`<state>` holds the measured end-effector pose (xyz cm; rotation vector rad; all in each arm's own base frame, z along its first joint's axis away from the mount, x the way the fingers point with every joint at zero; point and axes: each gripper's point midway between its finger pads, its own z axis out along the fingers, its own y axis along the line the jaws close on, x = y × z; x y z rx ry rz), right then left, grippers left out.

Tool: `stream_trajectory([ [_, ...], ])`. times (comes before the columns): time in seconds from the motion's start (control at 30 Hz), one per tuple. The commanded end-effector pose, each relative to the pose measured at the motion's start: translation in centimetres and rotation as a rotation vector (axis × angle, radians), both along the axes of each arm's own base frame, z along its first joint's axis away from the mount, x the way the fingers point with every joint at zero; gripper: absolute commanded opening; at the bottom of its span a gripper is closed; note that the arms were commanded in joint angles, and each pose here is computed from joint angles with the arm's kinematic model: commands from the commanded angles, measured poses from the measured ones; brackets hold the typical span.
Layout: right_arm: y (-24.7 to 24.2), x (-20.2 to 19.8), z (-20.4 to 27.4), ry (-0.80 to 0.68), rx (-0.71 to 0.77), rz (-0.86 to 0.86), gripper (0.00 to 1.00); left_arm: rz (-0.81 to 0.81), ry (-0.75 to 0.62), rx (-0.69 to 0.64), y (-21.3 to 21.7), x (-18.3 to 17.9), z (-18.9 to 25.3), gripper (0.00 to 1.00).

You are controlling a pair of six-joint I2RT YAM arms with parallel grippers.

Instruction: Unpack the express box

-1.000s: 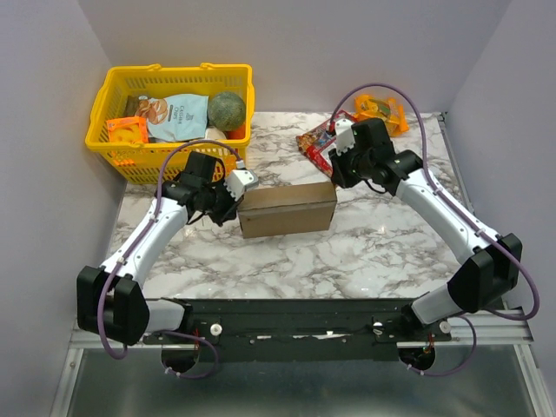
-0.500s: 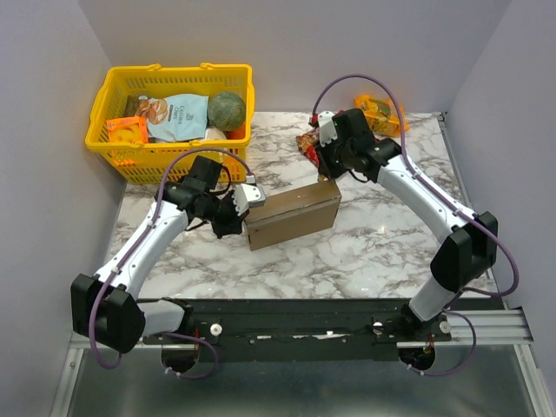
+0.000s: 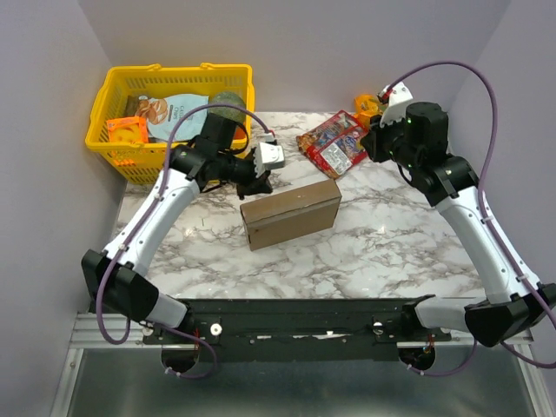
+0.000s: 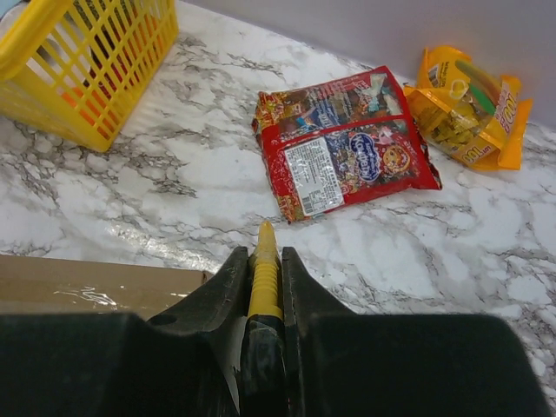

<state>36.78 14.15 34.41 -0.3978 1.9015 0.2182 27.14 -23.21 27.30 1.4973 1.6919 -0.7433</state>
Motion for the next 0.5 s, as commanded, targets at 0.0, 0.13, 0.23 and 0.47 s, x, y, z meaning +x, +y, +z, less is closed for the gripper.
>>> stream_trajectory([
  [0.0,0.5,-0.4,-1.8,0.034,0.036,0.009,0.00,0.010,0.005,-0.228,-6.8,2.9,1.6,0.00],
  [0.13,0.6,-1.4,-1.6,0.060,0.079,0.002,0.00,-0.016,0.071,-0.279,-9.5,2.9,1.3,0.00],
  [0.23,0.7,-1.8,-1.2,0.057,0.119,-0.007,0.00,-0.003,0.112,-0.273,-10.0,3.6,0.2,0.00],
  [0.47,1.4,-2.8,-3.0,0.109,0.164,0.017,0.00,-0.002,0.202,-0.283,-10.6,3.0,-1.5,0.00],
])
